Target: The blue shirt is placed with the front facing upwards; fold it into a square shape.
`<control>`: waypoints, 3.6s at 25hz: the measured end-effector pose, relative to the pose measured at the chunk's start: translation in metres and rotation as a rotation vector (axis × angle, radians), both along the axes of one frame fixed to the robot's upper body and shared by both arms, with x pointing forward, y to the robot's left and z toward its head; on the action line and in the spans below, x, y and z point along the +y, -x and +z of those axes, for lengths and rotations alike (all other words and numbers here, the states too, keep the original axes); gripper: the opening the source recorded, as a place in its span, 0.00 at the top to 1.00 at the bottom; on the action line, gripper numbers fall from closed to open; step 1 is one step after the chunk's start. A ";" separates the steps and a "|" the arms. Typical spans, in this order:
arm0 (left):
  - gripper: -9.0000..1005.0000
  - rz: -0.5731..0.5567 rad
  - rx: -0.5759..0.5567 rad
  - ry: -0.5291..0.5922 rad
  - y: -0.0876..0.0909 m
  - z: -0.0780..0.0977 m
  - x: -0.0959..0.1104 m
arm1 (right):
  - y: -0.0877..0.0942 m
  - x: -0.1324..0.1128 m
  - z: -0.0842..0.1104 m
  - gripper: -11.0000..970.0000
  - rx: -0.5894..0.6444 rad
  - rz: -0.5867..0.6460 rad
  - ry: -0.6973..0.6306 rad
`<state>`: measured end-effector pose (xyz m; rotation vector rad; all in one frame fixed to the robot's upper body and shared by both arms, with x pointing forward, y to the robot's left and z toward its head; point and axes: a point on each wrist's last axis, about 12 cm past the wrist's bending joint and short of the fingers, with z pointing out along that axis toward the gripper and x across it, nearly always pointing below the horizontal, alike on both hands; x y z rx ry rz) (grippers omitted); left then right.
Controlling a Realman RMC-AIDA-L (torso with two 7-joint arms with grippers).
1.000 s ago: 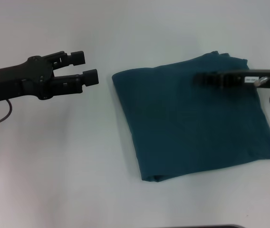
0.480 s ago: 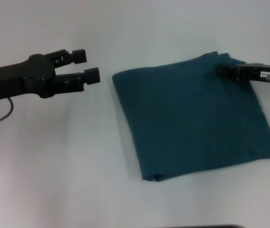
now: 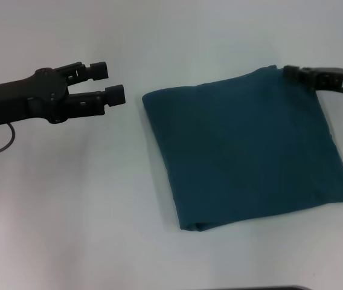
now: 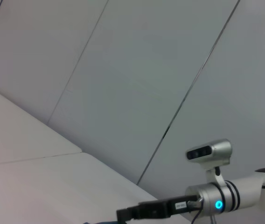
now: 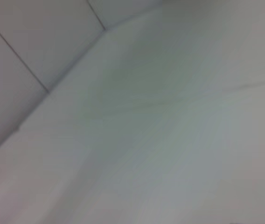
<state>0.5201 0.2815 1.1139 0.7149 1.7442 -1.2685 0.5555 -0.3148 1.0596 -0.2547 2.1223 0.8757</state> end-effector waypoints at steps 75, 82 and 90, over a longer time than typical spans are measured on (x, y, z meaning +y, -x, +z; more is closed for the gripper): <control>0.07 -0.091 0.559 -0.110 0.023 -0.059 -0.050 | 0.130 -0.097 0.018 0.09 -0.104 -0.003 -0.150; 0.07 -0.059 0.598 -0.134 0.018 -0.070 -0.060 | 0.130 -0.105 0.026 0.09 -0.110 -0.004 -0.136; 0.07 -0.047 0.646 -0.171 0.019 -0.073 -0.057 | 0.129 -0.109 0.031 0.09 -0.106 -0.005 -0.125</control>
